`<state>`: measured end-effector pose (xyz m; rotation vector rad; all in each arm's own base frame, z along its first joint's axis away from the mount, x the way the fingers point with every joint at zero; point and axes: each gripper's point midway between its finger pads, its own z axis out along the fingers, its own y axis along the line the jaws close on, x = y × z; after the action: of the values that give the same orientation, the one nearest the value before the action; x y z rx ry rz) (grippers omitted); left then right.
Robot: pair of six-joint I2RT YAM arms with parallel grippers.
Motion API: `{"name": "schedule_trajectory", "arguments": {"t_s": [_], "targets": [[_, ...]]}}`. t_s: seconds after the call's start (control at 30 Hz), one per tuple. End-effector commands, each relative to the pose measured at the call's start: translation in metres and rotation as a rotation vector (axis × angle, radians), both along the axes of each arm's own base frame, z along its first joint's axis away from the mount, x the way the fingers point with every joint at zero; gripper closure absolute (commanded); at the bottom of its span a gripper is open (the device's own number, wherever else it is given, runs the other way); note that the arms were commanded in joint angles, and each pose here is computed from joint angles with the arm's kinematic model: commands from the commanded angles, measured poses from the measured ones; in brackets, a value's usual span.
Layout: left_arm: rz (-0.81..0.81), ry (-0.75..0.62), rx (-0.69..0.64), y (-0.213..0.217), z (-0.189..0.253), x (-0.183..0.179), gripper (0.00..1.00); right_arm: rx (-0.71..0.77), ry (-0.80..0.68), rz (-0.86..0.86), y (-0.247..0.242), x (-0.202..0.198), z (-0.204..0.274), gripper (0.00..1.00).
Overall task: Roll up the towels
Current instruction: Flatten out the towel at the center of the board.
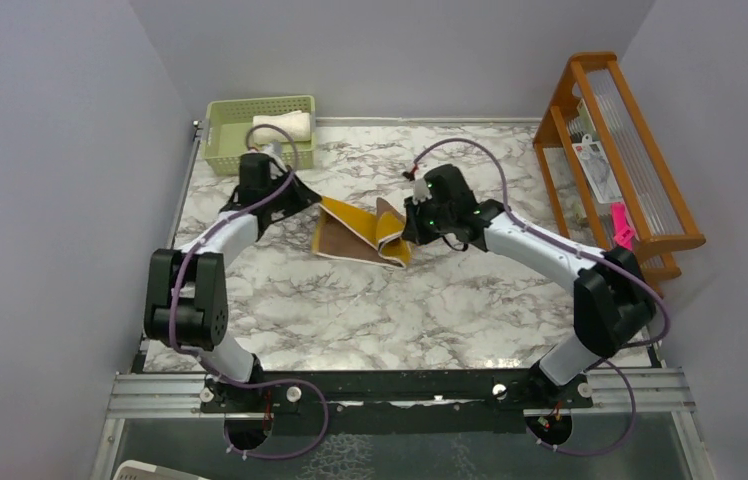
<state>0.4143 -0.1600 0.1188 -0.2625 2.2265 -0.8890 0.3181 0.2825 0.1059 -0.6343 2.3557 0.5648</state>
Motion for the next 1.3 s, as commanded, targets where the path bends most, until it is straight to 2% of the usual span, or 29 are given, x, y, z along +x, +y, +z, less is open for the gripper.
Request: {"name": "schedule_trajectory", "arguments": {"t_s": [0.0,0.1,0.23,0.37,0.47,0.7,0.8,0.9,0.93,0.97,1.03,1.07,1.1,1.17,1.27], "targets": [[0.242,-0.120,0.053,0.093,0.064,0.010,1.00,0.157,-0.214,-0.139,-0.034,0.035,0.089,0.99],[0.376,-0.178,0.133,0.136,0.099,-0.001,1.00,0.259,-0.350,-0.291,-0.075,0.051,0.134,0.99],[0.428,-0.189,0.196,0.155,0.118,-0.015,1.00,0.276,-0.485,-0.368,-0.102,0.053,0.165,0.99],[0.395,-0.231,0.159,0.148,0.138,-0.022,1.00,0.262,-0.496,-0.333,-0.100,0.051,0.169,0.99],[0.334,-0.286,0.130,0.138,0.172,-0.025,1.00,0.276,-0.509,-0.249,-0.089,0.046,0.183,1.00],[0.201,-0.493,0.050,0.110,0.290,-0.040,1.00,0.324,-0.633,-0.157,-0.081,0.041,0.255,0.99],[0.190,-0.568,0.036,0.105,0.327,-0.060,1.00,0.359,-0.670,-0.145,-0.086,0.023,0.284,0.99],[0.201,-0.574,0.031,0.103,0.334,-0.080,1.00,0.397,-0.686,-0.140,-0.094,-0.002,0.294,0.99],[0.209,-0.561,0.029,0.103,0.329,-0.084,1.00,0.401,-0.689,-0.147,-0.097,-0.009,0.293,0.90],[0.218,-0.540,0.028,0.105,0.319,-0.085,1.00,0.402,-0.695,-0.158,-0.102,-0.013,0.289,0.74],[0.246,-0.480,0.040,0.110,0.292,-0.080,1.00,0.401,-0.718,-0.214,-0.113,-0.016,0.278,0.35],[0.266,-0.425,0.051,0.114,0.269,-0.072,1.00,0.403,-0.726,-0.263,-0.120,-0.014,0.270,0.09],[0.268,-0.376,0.058,0.116,0.249,-0.065,1.00,0.405,-0.731,-0.312,-0.125,-0.010,0.264,0.01],[0.247,-0.282,0.068,0.118,0.210,-0.047,1.00,0.401,-0.711,-0.372,-0.128,0.003,0.245,0.00],[0.206,-0.144,0.109,0.121,0.147,-0.026,1.00,0.383,-0.617,-0.365,-0.114,0.023,0.213,0.00]]}}
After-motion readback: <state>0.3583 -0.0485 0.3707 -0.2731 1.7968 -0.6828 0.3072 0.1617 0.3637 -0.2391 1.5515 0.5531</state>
